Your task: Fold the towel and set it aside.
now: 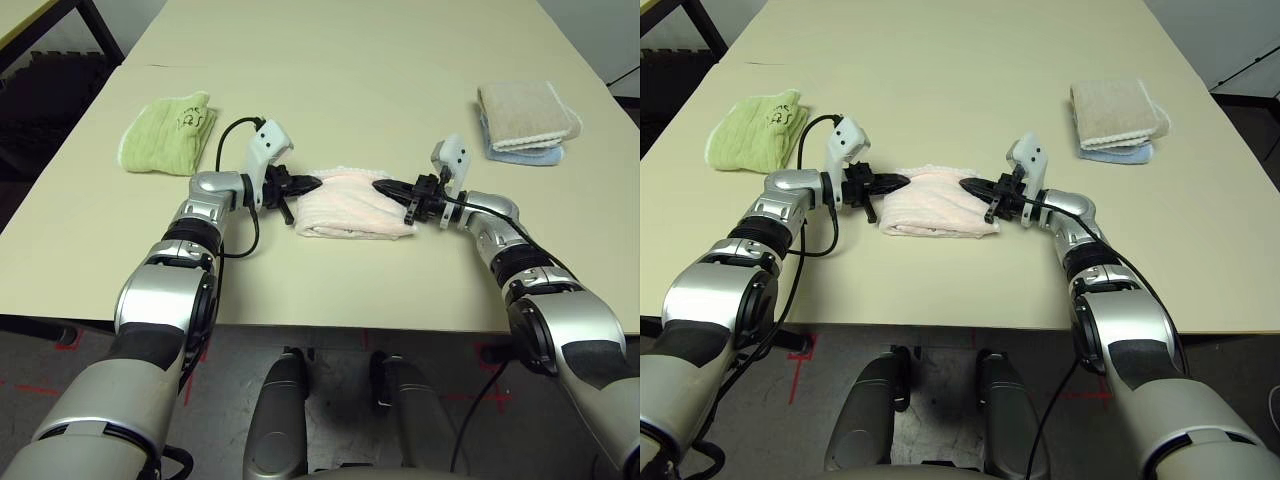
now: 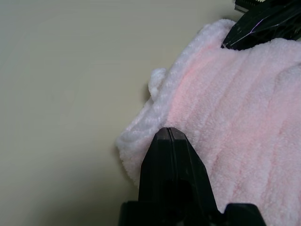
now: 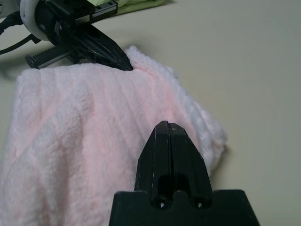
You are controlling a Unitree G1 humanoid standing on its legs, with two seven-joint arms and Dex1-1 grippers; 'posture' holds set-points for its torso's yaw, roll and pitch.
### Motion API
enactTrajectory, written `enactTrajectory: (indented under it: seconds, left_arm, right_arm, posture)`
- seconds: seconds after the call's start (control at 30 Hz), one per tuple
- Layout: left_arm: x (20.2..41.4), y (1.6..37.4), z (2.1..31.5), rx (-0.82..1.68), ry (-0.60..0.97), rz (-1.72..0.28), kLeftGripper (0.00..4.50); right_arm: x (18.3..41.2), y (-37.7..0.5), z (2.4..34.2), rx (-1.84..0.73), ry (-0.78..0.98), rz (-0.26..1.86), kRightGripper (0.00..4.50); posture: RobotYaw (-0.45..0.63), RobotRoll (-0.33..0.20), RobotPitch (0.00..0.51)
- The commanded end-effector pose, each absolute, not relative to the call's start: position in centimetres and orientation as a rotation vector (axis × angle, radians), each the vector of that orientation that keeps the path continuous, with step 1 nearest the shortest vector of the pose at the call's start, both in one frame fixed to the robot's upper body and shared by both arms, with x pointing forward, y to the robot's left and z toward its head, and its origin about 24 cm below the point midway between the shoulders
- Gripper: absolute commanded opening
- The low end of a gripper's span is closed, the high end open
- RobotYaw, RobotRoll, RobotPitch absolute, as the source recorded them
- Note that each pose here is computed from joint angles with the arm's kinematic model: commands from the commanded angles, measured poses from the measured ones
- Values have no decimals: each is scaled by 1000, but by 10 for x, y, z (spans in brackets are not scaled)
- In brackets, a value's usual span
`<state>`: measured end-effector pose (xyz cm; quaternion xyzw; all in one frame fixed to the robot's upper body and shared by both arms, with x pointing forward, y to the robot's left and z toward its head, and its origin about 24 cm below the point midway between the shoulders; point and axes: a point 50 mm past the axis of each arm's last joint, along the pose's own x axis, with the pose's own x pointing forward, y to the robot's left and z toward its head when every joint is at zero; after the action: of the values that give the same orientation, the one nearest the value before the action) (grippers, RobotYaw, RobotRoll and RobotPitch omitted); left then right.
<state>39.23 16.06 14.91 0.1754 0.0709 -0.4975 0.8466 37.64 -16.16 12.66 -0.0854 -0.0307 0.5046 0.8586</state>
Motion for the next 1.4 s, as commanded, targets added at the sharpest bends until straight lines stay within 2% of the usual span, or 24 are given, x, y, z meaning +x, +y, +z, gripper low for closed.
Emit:
enactTrajectory:
  seconds: [0.03, 0.17, 0.3, 0.43, 0.47, 0.57, 0.7, 0.73, 0.83, 0.87, 0.93, 1.0, 1.1, 1.13, 1.23, 1.4]
  left_arm:
    - [387, 169, 144, 413, 184, -1110, 11]
    - [379, 168, 161, 444, 86, -1296, 11]
    - [373, 171, 186, 413, -53, -1400, 11]
    - [361, 177, 185, 409, -95, -1448, 11]
    - [357, 178, 183, 412, -91, -1463, 203]
    - [349, 181, 180, 425, -77, -1490, 922]
    - [344, 186, 184, 442, -65, -1498, 2499]
    - [343, 188, 186, 446, -61, -1496, 2815]
    - [345, 196, 188, 453, 12, -1452, 3972]
    - [346, 199, 188, 434, 56, -1424, 4354]
    - [349, 202, 190, 319, 165, -1339, 4436]
    - [351, 200, 198, 82, 268, -1240, 4436]
    - [341, 196, 212, -354, 544, -1153, 4436]
    - [339, 197, 212, -419, 617, -1105, 4436]
    - [338, 207, 204, -483, 712, -993, 4436]
    - [333, 223, 180, -489, 838, -892, 4436]
  right_arm:
    - [370, -184, 136, -191, -109, 1093, 0]
    - [360, -204, 152, -230, -172, 1143, 0]
    - [338, -225, 166, -244, -208, 1177, 0]
    - [316, -242, 170, -254, -176, 1155, 0]
    - [312, -246, 169, -263, -164, 1145, 482]
    - [304, -256, 166, -292, -131, 1130, 1382]
    - [297, -267, 160, -355, -67, 1156, 2961]
    - [296, -271, 157, -376, -43, 1162, 3241]
    - [296, -279, 152, -352, -2, 1133, 4377]
    - [297, -280, 152, -328, 6, 1125, 4500]
    - [298, -278, 153, -257, 31, 1128, 4500]
    - [297, -276, 153, -125, 93, 1134, 4500]
    - [292, -272, 153, 9, 220, 1175, 4500]
    - [291, -271, 153, 21, 240, 1183, 4500]
    - [290, -272, 157, 35, 265, 1186, 4500]
    - [293, -278, 160, -117, 177, 1167, 4500]
  posture:
    - [88, 0, 207]
    - [89, 0, 200]
    - [95, 0, 192]
    - [90, 0, 185]
    - [89, 0, 184]
    - [92, 0, 185]
    - [96, 0, 185]
    - [101, 0, 184]
    - [105, 0, 187]
    - [105, 0, 187]
    - [107, 0, 189]
    - [116, 0, 192]
    - [125, 0, 197]
    - [128, 0, 198]
    - [130, 0, 201]
    - [115, 0, 213]
